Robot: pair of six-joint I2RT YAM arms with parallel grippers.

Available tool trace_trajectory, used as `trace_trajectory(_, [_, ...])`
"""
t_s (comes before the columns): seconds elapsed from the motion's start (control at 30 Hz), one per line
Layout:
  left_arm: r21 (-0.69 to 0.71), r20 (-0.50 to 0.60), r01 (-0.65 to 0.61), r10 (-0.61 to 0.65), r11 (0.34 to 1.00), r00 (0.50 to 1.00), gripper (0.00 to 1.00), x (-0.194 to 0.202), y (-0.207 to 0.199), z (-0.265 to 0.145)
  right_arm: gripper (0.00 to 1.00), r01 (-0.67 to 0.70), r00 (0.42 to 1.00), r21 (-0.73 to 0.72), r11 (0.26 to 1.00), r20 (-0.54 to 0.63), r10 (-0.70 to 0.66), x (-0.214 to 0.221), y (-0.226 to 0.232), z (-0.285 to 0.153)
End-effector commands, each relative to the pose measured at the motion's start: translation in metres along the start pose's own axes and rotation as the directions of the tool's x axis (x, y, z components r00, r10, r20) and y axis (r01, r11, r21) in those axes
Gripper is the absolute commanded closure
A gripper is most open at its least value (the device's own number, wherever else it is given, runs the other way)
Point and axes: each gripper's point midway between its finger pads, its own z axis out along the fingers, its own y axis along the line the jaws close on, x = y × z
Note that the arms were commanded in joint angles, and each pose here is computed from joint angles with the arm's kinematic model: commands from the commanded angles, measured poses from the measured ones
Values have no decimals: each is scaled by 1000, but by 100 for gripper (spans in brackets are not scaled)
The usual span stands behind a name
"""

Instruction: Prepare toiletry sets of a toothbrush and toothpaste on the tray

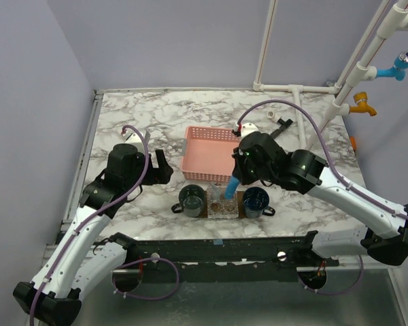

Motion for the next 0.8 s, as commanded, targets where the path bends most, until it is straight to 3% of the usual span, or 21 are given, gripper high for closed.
trace_trajectory(0.0, [34, 20, -2, 2, 999, 1000, 14, 0, -3, 2, 100, -11, 999, 36, 999, 47, 10, -7, 2, 9])
trace_trajectory(0.77, [38, 35, -13, 12, 999, 999, 14, 0, -3, -1, 100, -2, 999, 77, 997, 42, -1, 15, 1, 38])
